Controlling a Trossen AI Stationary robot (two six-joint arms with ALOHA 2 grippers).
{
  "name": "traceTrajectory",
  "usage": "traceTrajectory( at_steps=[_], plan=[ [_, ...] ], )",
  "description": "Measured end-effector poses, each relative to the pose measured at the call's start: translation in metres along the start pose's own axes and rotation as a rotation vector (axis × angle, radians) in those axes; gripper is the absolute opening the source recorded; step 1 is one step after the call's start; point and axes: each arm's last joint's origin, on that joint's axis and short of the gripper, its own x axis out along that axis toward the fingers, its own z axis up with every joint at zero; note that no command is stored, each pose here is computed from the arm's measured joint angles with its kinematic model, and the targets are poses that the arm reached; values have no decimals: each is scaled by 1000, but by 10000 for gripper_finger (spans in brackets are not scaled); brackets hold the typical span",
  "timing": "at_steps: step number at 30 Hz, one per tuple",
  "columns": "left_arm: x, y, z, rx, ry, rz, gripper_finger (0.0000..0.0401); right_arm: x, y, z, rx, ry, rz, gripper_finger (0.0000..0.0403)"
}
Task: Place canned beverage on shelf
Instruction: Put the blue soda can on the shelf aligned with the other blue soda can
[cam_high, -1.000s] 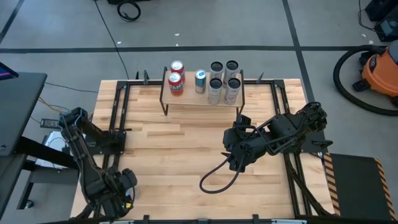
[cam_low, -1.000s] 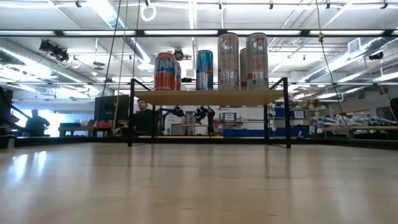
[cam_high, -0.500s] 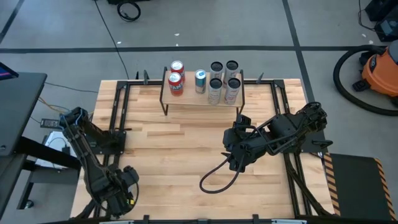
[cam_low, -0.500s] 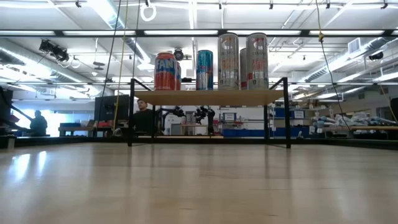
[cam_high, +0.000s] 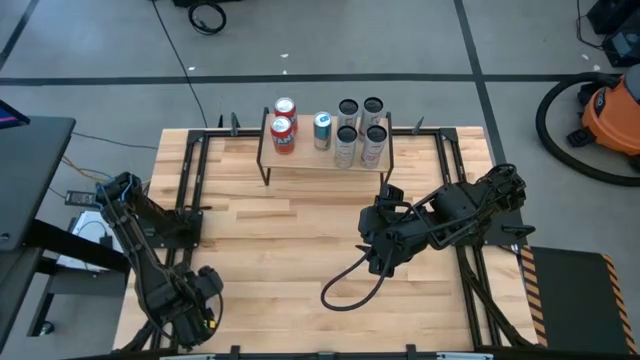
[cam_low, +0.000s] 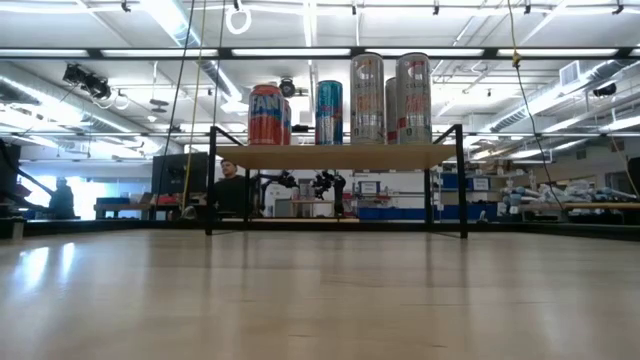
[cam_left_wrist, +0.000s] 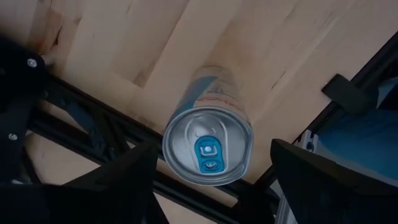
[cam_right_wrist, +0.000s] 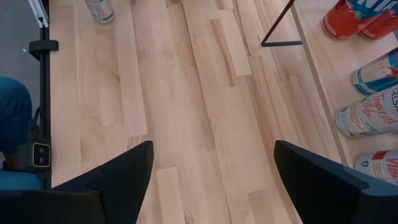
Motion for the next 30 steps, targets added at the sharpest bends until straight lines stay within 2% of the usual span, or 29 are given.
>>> traceTrajectory(
  at_steps=[13,24,30],
  plan=[
    [15,-9,0,38,0,62,314,0,1,0,1,9,16,343],
    [15,-10,0,34,-2,51,313,-1,4,0,1,-1,36,343],
    [15,-9,0,12,-2,54,284,-1,4,0,1,-5,38,343]
  ],
)
